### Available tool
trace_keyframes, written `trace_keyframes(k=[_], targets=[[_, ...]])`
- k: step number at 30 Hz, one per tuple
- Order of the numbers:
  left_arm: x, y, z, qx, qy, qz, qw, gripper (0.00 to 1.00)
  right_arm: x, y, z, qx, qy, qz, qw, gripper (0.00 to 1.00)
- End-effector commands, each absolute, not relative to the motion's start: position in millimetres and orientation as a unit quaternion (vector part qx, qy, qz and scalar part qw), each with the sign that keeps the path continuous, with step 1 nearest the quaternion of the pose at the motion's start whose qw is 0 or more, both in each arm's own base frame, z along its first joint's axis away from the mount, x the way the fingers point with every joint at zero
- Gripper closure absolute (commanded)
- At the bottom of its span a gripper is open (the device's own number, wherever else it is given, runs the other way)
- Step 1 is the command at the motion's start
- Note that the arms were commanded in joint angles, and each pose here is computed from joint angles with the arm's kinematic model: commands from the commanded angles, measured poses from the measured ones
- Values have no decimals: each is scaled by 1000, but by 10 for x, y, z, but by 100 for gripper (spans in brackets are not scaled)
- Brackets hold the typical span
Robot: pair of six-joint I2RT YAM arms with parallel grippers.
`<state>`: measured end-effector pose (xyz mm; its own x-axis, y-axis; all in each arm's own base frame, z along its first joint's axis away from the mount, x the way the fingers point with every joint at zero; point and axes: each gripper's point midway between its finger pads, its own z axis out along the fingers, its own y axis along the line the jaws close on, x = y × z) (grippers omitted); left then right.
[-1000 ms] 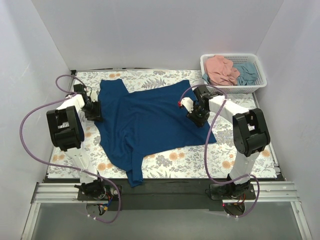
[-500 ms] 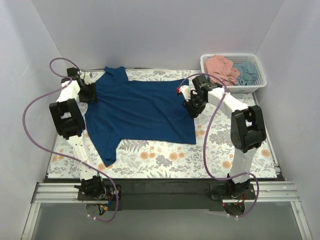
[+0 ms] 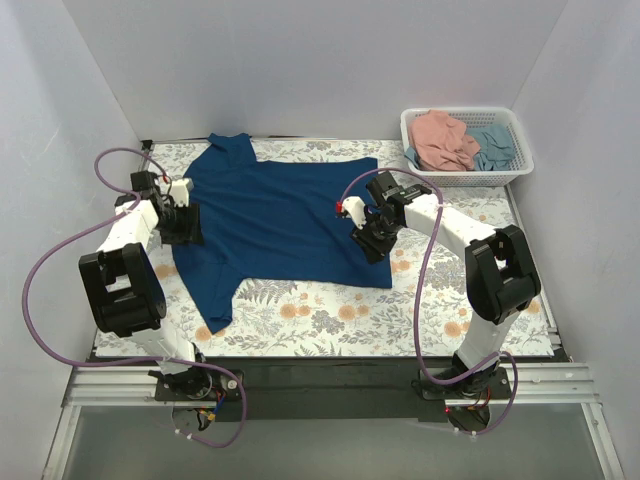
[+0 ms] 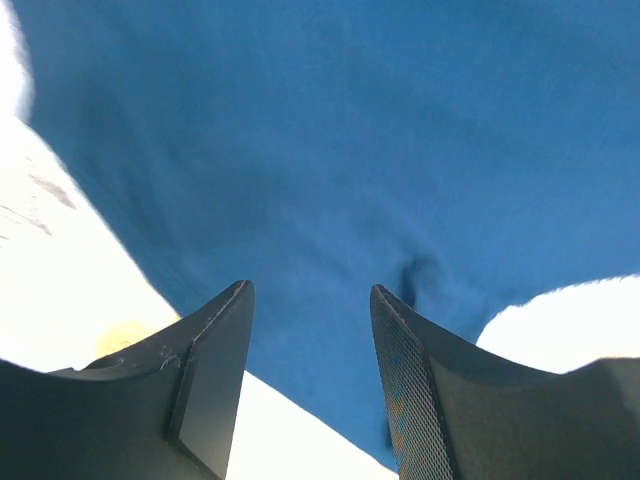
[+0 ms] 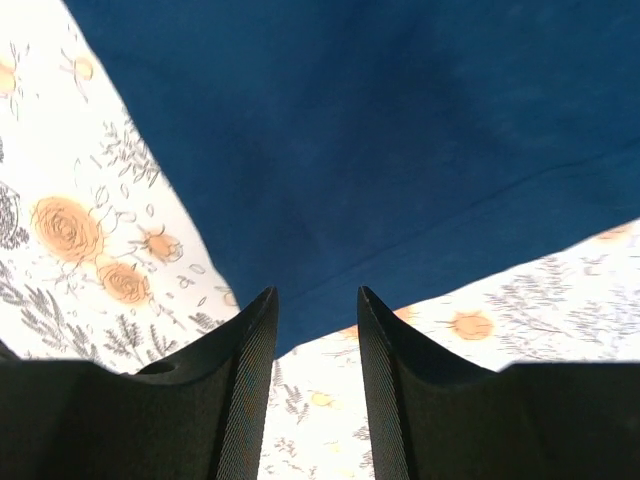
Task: Fold and stack the t-shirts
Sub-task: Flatten the tshirt out
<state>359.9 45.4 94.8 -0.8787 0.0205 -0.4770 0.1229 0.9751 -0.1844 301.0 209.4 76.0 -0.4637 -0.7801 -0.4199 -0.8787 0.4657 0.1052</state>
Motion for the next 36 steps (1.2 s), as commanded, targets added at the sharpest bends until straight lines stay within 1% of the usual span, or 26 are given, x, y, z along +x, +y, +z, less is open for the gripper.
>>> trace_keyframes(k=[1,4,8,11,12,14,15,16,19,22,24,25,27,28,31,34,36], targets=[[3321,443,742,40,971,-103,210,51,2884,2012,606,-483,853,153,125,57],[3202,533,579,31,977,-88,190,51,2837,1901,390,-487,858,133,100,59],[3128,721,368,15,985,-59,162,51,2846,1723,194,-487,864,94,85,61],[3148,929,112,9,990,-35,138,51,3013,1505,77,-474,875,57,84,62],[3289,1064,144,8,989,-13,148,52,3136,1359,62,-459,883,38,87,62],[3412,1182,85,-2,990,-9,143,53,3391,1242,30,-442,892,12,97,64],[3604,1244,222,-2,986,-5,164,53,3490,1158,37,-431,897,-2,100,65],[3672,1248,244,0,986,-7,169,53,3605,1185,95,-426,898,-3,112,65],[3880,1270,389,-1,982,-16,188,53,3679,1342,228,-427,894,15,136,64],[3910,1186,505,10,979,-38,201,53,3608,1563,397,-440,885,48,146,62],[3885,1111,721,26,973,-47,225,53,3509,1706,502,-449,877,76,152,60],[3852,990,796,38,968,-71,238,53,3483,1751,600,-453,873,83,162,58],[3790,862,974,57,960,-89,260,52,3417,1837,695,-455,868,103,168,57],[3777,779,1175,76,952,-84,283,52,3405,1858,757,-455,867,107,172,56],[3652,632,1281,104,949,-70,290,51,3421,1868,891,-456,865,104,183,55],[3447,592,1147,92,960,-80,251,51,3435,1813,942,-458,864,90,188,55],[3265,536,974,85,966,-90,226,52,3381,1762,842,-462,866,84,172,55]])
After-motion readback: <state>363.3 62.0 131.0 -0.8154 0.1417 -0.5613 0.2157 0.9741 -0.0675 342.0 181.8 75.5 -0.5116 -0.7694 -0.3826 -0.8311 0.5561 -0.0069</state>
